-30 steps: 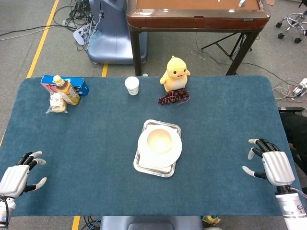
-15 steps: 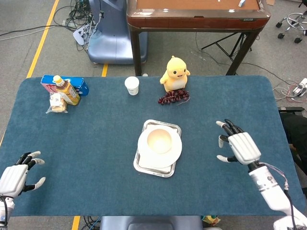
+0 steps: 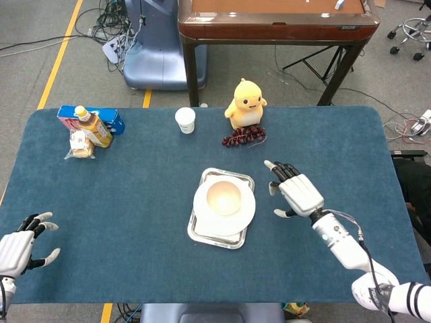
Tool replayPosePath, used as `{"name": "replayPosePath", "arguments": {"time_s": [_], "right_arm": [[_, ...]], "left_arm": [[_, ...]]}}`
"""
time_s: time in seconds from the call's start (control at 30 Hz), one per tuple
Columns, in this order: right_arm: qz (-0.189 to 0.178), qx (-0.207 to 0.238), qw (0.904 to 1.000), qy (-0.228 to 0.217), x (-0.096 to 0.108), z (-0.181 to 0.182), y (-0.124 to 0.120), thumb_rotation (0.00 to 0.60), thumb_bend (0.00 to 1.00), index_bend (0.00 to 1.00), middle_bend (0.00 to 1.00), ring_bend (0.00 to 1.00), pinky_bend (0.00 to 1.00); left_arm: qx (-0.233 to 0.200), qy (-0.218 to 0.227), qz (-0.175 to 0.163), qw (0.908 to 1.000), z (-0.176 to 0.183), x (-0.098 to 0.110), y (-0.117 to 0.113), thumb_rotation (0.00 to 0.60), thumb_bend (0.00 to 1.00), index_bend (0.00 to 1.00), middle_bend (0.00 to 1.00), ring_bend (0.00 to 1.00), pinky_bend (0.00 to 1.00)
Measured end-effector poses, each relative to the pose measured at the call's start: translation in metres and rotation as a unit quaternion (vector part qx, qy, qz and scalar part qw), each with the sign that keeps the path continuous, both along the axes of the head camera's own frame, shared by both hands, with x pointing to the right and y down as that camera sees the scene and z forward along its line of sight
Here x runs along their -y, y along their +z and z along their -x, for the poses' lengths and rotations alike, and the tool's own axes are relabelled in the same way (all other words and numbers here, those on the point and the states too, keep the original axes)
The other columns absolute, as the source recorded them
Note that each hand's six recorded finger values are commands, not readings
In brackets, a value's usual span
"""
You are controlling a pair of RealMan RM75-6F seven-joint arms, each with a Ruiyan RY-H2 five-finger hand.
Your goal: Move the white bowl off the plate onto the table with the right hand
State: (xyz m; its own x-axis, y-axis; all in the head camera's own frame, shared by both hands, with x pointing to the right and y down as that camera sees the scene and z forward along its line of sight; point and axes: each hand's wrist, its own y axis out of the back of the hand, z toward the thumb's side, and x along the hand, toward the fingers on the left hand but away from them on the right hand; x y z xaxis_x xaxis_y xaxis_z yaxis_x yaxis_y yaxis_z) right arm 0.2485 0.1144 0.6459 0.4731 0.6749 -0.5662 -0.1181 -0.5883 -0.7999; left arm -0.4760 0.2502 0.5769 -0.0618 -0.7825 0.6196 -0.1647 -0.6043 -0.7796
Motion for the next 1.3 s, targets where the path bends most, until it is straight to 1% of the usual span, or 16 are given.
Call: {"name": "replayPosePath", "arguments": {"time_s": [0.17,0.27,0.57,0.83,1.07,1.3], "right_arm": [[-0.010,-0.014,0.9990,-0.042,-0.003,0.026,0.013,0.600,0.21,0.47,0.02,0.00,0.07],[-0.010,-0.014,0.9979,-0.062,-0.007,0.041,0.021,0.600,0.21,0.47,0.02,0.00,0.06],[-0.008,-0.012,0.9946,-0.103,-0.016,0.072,0.041,0.600,0.22,0.47,0.02,0.00,0.06],[-0.008,-0.006,0.9932,-0.116,-0.017,0.093,0.050,0.600,0.23,0.47,0.02,0.00,0.06],[0.004,0.002,0.9940,-0.110,-0.019,0.102,0.057,0.600,0.31,0.47,0.02,0.00,0.06],[0.009,0.000,0.9936,-0.113,-0.021,0.108,0.064,0.600,0.34,0.47,0.02,0.00,0.06]], "left_arm": [[0.003,-0.001,-0.004,1.0000,0.001,0.001,-0.003,0.600,0.25,0.35,0.18,0.10,0.35],[0.004,-0.002,-0.006,1.0000,0.002,0.001,-0.004,0.600,0.25,0.35,0.18,0.10,0.35],[0.005,-0.010,-0.008,0.9999,0.006,0.002,-0.008,0.600,0.25,0.35,0.18,0.10,0.35],[0.003,-0.018,-0.011,0.9998,0.009,0.002,-0.012,0.600,0.25,0.35,0.18,0.10,0.35],[0.001,-0.022,-0.018,0.9996,0.010,0.003,-0.015,0.600,0.25,0.35,0.18,0.10,0.36],[-0.001,-0.023,-0.017,0.9996,0.011,0.003,-0.015,0.600,0.25,0.35,0.18,0.10,0.36]]}}
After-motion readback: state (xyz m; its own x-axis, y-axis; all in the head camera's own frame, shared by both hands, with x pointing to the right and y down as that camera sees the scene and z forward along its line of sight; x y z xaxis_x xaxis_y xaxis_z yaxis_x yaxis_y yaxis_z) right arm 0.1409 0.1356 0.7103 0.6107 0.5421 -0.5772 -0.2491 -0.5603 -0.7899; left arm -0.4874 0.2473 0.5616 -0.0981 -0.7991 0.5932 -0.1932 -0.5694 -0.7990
